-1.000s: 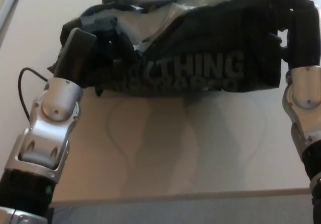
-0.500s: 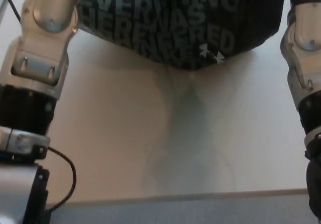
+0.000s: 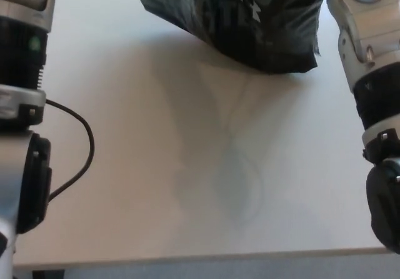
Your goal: A plastic bag is kept infront of the robot in the middle of the desk and the robot uses both its hands to grab it from the top and lifts it up and then releases it.
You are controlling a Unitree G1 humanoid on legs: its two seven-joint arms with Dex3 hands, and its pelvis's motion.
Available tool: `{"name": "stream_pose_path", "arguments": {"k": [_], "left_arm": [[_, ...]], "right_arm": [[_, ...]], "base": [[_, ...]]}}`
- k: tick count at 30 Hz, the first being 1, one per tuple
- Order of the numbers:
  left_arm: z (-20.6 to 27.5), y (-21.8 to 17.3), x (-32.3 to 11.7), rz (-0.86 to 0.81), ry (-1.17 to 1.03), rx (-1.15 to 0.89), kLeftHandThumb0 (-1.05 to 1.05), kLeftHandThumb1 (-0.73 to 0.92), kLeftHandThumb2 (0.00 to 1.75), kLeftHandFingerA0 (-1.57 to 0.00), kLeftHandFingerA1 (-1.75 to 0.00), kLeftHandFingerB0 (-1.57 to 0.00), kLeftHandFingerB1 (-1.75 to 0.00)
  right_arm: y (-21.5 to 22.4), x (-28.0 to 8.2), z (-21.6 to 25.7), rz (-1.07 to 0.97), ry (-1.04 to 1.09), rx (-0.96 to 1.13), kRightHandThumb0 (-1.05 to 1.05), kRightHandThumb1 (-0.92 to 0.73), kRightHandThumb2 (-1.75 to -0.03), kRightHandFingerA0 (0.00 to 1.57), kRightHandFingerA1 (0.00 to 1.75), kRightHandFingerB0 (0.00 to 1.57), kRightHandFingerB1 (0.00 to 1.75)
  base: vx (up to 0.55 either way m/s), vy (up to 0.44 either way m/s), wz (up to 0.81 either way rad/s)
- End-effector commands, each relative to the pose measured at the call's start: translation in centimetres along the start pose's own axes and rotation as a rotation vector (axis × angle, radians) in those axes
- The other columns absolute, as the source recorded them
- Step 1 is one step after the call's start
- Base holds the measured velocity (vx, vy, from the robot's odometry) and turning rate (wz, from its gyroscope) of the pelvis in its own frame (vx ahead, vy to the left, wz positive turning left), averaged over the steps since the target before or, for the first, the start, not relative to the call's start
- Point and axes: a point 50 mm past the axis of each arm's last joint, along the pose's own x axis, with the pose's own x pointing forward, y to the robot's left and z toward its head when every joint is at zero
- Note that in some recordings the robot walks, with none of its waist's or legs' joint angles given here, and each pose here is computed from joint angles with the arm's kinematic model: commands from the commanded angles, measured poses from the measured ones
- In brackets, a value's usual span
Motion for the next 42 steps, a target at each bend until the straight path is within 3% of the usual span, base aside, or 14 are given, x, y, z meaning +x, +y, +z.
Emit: {"name": "stream_pose_path", "arguments": {"k": [1,24,25,26,27,29,30,34,35,36,37,38,40,42], "left_arm": [[1.1,0.1,0.2,0.046,-0.068,-0.006,-0.16,0.65,0.66,-0.98,-1.75,-0.77,-1.75],[0.8,0.2,-0.5,0.050,-0.082,0.004,-0.20,0.67,0.62,-0.98,-1.75,-0.72,-1.75],[0.6,0.3,-0.9,0.034,-0.088,0.044,-0.49,0.39,0.76,-0.96,-1.36,-0.63,-1.14],[0.5,0.5,-1.4,0.016,-0.103,0.083,-0.49,0.39,0.76,-0.96,-1.36,-0.63,-1.14],[0.3,0.6,-2.3,-0.027,-0.133,0.165,-0.56,0.55,0.57,-0.50,-1.23,-0.57,-0.61],[0.3,0.8,-3.6,-0.060,-0.157,0.158,-0.59,0.57,0.58,-0.51,-0.81,-0.55,-0.43],[0.2,1.1,-6.0,-0.030,-0.196,0.119,-0.57,0.57,0.58,-0.50,-0.55,-0.50,-0.35],[0.1,1.7,-10.7,0.024,-0.231,0.151,-0.63,0.61,0.60,-0.40,-0.65,-0.43,-0.37],[-0.7,1.8,-13.3,-0.034,-0.201,0.194,-0.76,0.68,0.61,-0.18,-0.50,-0.27,-0.30],[-0.9,1.8,-16.0,-0.109,-0.128,0.195,-0.39,0.32,0.95,-0.02,-0.52,0.00,-0.48],[-0.9,1.7,-17.3,-0.143,-0.095,0.189,-0.84,0.69,0.62,-0.09,-0.36,-0.15,-0.28],[-0.9,1.5,-19.5,-0.189,-0.065,0.181,-0.85,0.54,0.91,-0.08,-0.20,-0.08,-0.30],[-0.7,1.6,-22.3,-0.260,-0.028,0.192,-0.87,0.70,0.62,0.00,-0.28,-0.05,-0.28],[0.0,2.1,-24.3,-0.264,-0.039,0.208,-0.89,0.61,1.01,0.00,-0.10,-0.05,-0.20]], "right_arm": [[0.3,0.0,0.2,-0.009,0.009,-0.002,-0.46,-0.76,-0.63,0.97,1.75,0.75,1.71],[-0.5,0.5,1.0,-0.053,0.009,-0.088,-0.44,-0.76,-0.62,0.90,1.75,0.67,1.70],[-0.6,0.3,0.8,-0.046,0.009,-0.095,-0.58,-0.68,-0.61,0.79,1.69,0.65,1.45],[-0.7,-0.1,0.6,-0.035,0.011,-0.096,-0.58,-0.68,-0.61,0.79,1.69,0.65,1.45],[-0.7,-0.8,0.4,0.010,-0.007,-0.095,-0.65,-0.55,-0.62,0.76,1.58,0.65,0.85],[-0.7,-1.8,0.4,0.047,-0.044,-0.119,-0.61,-0.57,-0.59,0.75,1.27,0.60,0.58],[-0.8,-3.6,-0.1,0.076,-0.098,-0.187,-0.67,-0.59,-0.58,0.74,0.60,0.44,0.37],[-0.9,-7.8,-0.7,0.149,-0.174,-0.235,-0.71,-0.61,-0.59,0.57,0.48,0.28,0.31],[-1.1,-9.8,-1.3,0.293,-0.152,-0.338,-0.90,-0.64,-1.03,0.05,0.34,0.00,0.08],[-1.3,-11.8,-1.7,0.394,-0.119,-0.336,-0.89,-0.61,-1.00,0.02,0.25,0.00,0.07],[-1.3,-12.8,-1.9,0.425,-0.088,-0.328,-0.91,-0.63,-1.02,0.01,0.25,0.00,0.05],[-1.5,-14.4,-2.6,0.476,-0.020,-0.342,-0.86,-0.62,-1.05,0.00,0.22,0.00,0.13],[-1.8,-16.9,-3.5,0.543,0.075,-0.329,-0.94,-0.67,-1.05,0.00,0.16,0.00,0.04],[-2.4,-19.4,-3.9,0.578,0.117,-0.317,-1.02,-0.71,-1.07,0.00,0.07,0.00,0.02]], "base": [[-0.08,0.069,0.16],[-0.12,0.118,-0.01],[-0.15,0.085,0.11],[-0.15,0.082,0.12],[-0.15,0.078,0.11],[-0.14,0.081,0.07],[-0.16,0.097,0.10],[-0.16,0.124,-0.11],[-0.16,0.147,-0.11],[-0.16,0.152,-0.13],[-0.17,0.161,-0.02],[-0.17,0.175,-0.04],[-0.16,0.175,0.23],[-0.14,0.164,-0.06]]}}
